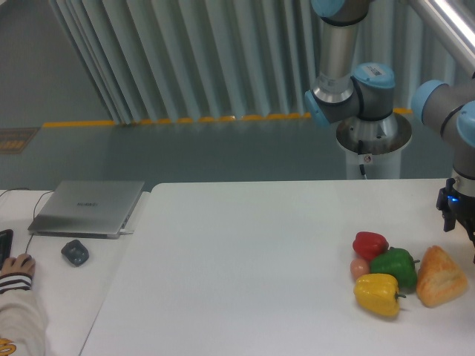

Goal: Place the triangular bread in the basket
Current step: 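Lower the gripper onto the triangular bread beside the green pepper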

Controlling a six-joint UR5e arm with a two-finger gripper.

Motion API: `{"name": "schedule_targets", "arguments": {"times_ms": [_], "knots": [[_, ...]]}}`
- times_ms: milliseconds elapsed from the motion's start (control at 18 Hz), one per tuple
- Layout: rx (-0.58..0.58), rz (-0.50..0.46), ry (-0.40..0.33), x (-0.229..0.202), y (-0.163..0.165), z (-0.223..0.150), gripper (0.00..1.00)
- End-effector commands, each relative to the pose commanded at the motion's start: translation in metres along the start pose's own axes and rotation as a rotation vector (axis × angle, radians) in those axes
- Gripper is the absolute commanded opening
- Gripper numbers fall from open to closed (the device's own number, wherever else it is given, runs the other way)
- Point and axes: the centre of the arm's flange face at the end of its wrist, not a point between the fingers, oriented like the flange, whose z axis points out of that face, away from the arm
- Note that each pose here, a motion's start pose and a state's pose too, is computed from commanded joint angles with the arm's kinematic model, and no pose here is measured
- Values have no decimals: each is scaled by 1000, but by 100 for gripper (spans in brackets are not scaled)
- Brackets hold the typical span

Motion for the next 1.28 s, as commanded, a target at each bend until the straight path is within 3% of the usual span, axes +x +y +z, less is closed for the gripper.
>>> {"name": "schedule_targets", "arguments": {"times_ms": [444,611,833,1056,1278], "knots": [[41,16,-12,5,-23,-5,100],[30,-125,-12,5,-24,0,100],[36,-236,-7,7,-29,11,100],[34,-264,24,10,-28,28,100],[23,-230,49,10,-23,46,100]]}}
